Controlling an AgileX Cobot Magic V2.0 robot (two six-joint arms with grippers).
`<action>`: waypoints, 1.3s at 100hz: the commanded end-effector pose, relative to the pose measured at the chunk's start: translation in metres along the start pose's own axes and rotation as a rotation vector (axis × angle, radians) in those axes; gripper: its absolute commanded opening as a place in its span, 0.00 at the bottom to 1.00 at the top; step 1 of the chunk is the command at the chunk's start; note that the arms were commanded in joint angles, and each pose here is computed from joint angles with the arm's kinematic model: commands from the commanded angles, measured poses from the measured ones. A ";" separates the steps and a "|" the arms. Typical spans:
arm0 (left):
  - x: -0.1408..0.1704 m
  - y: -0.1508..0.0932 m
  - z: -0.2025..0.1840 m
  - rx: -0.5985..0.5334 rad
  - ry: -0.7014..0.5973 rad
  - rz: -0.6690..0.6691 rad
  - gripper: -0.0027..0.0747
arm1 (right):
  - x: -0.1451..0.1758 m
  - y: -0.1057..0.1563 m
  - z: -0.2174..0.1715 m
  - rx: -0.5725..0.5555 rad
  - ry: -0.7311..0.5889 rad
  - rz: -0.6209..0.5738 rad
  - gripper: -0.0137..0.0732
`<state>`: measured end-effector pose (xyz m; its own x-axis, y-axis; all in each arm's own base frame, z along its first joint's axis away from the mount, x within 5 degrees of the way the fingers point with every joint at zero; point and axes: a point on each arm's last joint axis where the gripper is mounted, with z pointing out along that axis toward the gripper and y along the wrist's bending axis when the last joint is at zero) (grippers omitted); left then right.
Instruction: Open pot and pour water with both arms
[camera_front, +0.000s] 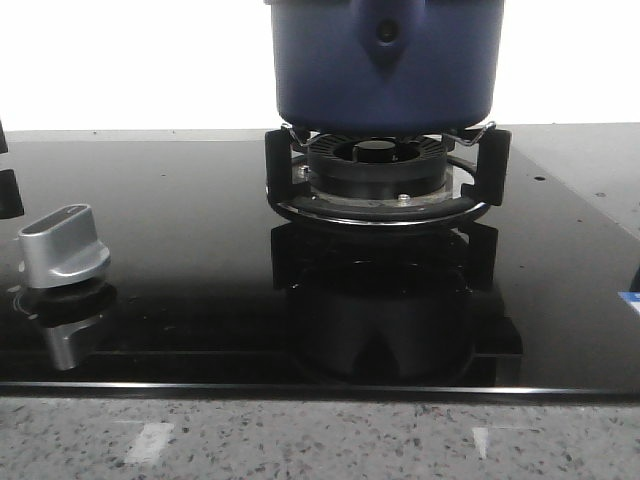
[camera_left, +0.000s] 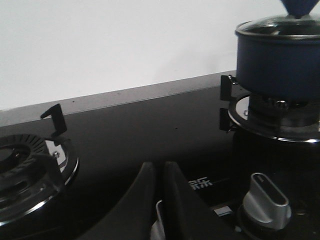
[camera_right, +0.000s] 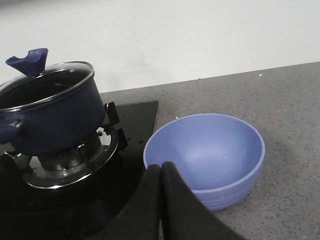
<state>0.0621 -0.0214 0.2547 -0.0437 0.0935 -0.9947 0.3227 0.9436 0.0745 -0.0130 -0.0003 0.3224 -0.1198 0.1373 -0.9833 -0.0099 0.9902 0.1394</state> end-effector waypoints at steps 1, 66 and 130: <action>-0.001 0.003 -0.002 -0.053 -0.142 -0.033 0.01 | -0.011 0.002 -0.004 -0.012 -0.088 -0.011 0.07; 0.075 0.001 -0.005 -0.110 0.122 -0.085 0.01 | -0.011 0.002 -0.004 -0.012 -0.088 -0.011 0.07; 0.076 -0.002 -0.007 -0.092 0.121 -0.153 0.01 | -0.011 0.002 -0.004 -0.012 -0.088 -0.011 0.07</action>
<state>0.0519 -0.0139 0.1841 -0.2334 0.0147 -0.9723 0.2223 0.9742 -0.0387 -0.0130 -0.0003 0.3222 -0.1219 0.1372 -0.9830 -0.0096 0.9902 0.1394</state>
